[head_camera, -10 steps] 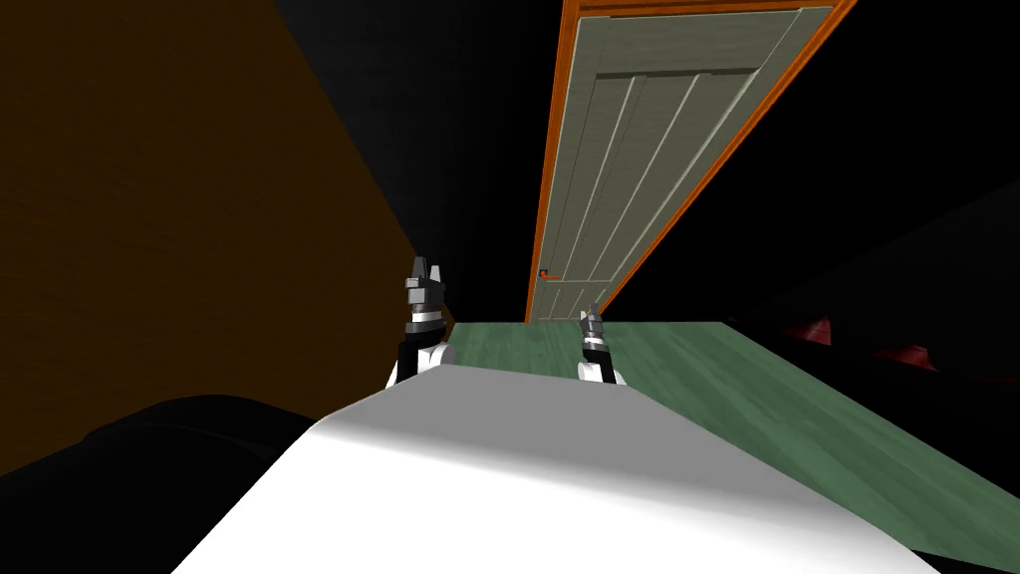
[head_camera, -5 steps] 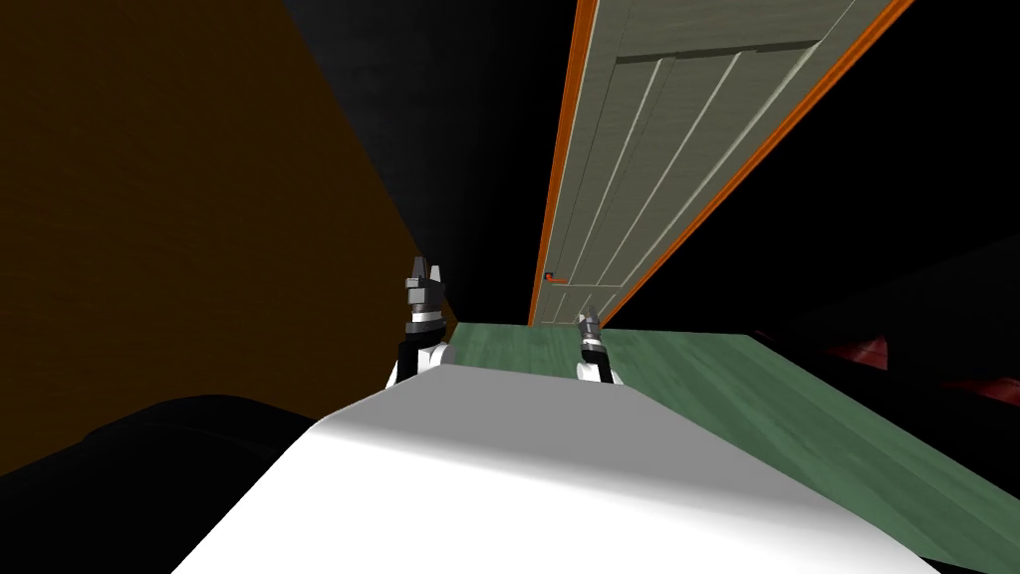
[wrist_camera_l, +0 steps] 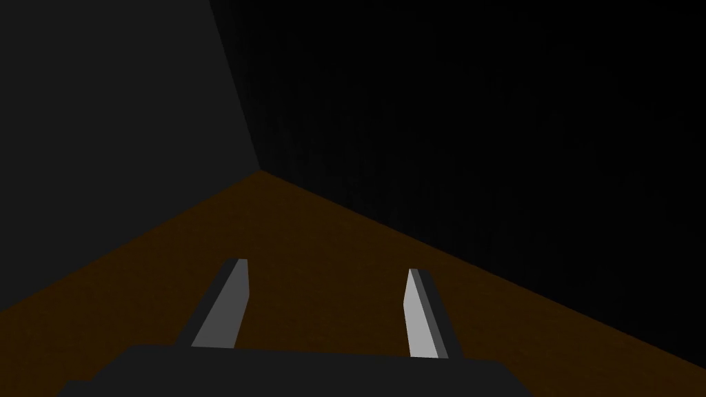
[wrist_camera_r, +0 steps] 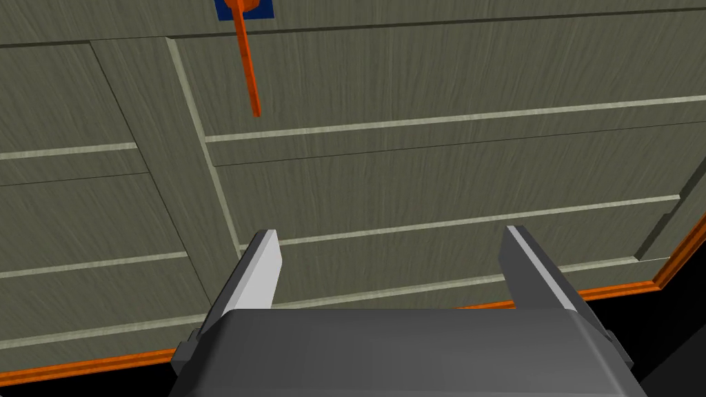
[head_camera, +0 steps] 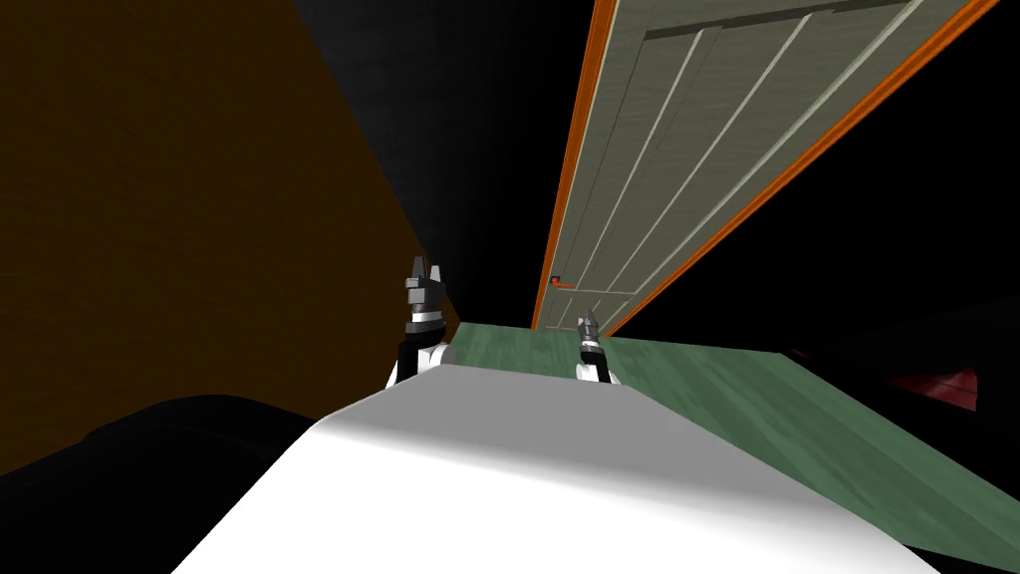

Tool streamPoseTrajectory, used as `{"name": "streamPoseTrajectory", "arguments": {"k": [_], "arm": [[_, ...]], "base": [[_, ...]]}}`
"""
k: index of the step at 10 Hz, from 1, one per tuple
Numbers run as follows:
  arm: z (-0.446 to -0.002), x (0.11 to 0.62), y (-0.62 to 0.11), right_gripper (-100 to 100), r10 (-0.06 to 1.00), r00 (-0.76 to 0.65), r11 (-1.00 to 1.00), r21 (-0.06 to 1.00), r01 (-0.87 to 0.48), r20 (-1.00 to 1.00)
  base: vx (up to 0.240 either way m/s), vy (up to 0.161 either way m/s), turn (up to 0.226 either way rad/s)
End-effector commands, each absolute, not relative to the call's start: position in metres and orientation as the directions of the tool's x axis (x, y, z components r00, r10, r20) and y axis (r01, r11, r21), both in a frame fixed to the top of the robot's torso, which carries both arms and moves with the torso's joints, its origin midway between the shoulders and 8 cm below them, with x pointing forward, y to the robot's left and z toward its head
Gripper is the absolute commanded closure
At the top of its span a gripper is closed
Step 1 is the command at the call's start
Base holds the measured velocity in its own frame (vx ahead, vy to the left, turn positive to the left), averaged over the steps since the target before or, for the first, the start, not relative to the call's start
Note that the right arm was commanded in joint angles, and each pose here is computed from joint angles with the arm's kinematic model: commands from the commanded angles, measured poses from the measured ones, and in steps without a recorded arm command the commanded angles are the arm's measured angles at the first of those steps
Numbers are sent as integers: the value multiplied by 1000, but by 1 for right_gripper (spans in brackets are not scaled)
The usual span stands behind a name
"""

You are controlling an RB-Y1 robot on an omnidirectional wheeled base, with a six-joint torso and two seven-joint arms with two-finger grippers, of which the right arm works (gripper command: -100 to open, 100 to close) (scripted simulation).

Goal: Pull the door open

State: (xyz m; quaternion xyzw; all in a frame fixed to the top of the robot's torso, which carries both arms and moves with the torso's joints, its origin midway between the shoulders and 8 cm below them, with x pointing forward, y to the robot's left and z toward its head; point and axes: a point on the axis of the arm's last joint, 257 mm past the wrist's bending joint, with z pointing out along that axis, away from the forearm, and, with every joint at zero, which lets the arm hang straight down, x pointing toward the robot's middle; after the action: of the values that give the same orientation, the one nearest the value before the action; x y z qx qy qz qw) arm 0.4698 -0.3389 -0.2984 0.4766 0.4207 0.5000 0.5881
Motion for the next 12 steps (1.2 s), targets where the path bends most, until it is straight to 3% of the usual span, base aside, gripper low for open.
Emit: {"name": "streamPoseTrajectory", "arguments": {"k": [1,12], "arm": [[-309,471,-340,-100,988,151,42,985,-167,-16],[-367,471,-354,-100,983,184,15,998,-56,-5]], "base": [[80,-43,121],[86,-37,104]]}}
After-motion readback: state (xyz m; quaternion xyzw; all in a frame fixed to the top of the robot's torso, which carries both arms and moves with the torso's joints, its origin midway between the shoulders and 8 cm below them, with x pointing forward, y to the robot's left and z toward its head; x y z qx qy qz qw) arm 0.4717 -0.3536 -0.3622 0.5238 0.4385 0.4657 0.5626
